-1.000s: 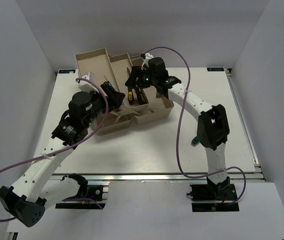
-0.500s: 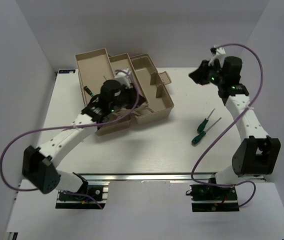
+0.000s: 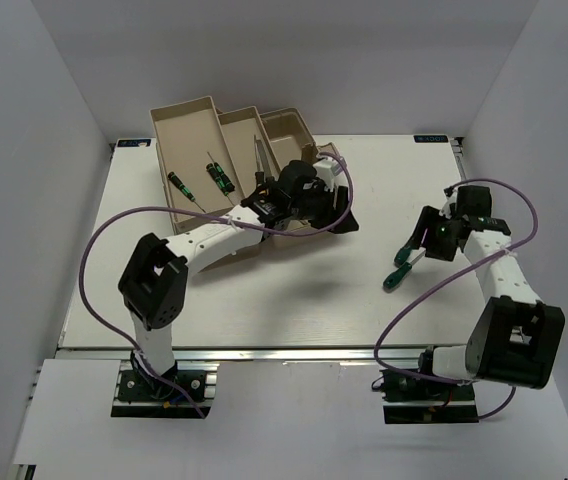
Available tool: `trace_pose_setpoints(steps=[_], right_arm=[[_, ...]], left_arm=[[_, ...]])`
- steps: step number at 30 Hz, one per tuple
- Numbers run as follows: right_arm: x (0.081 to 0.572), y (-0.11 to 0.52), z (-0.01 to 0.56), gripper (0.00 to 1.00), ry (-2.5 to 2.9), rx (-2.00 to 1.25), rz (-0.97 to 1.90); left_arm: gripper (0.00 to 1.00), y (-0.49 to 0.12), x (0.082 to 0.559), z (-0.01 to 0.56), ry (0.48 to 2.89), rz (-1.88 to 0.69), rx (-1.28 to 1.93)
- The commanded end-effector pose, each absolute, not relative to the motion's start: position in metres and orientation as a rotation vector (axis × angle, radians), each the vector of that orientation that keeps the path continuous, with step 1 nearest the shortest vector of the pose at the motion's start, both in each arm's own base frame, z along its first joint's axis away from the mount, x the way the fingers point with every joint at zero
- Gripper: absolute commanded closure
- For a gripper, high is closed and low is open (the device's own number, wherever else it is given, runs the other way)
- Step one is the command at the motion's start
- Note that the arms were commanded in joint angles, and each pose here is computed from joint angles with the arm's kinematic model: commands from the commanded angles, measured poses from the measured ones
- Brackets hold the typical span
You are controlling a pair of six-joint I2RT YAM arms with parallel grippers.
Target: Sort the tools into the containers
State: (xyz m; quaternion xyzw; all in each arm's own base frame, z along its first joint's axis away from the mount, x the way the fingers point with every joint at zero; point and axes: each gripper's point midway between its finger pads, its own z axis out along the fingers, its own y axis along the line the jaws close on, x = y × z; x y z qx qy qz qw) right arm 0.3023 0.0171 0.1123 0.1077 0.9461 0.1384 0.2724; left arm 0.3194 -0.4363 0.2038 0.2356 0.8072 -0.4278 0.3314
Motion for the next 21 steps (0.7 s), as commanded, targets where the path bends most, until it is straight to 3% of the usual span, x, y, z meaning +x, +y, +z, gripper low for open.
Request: trace_pose_setpoints(steps=[1,12,21], right_arm=[[0.315,0.011,0.102,0.36,2.552,0.352,0.345],[0.378,0.001,0.062,0.43,2.581,0.510,0.336],[0.397,-0.004,0.036,0.46,2.606,0.564,0.304]], left_arm=[[0.36,-0.435,0.310,0.255,1.964,-1.175,0.657],[0.33,-0.382,0.281,0.243,2.020,-1.098,0.506],[0.32,-0.362,0.274,0.246,2.040,-1.050,0.449]])
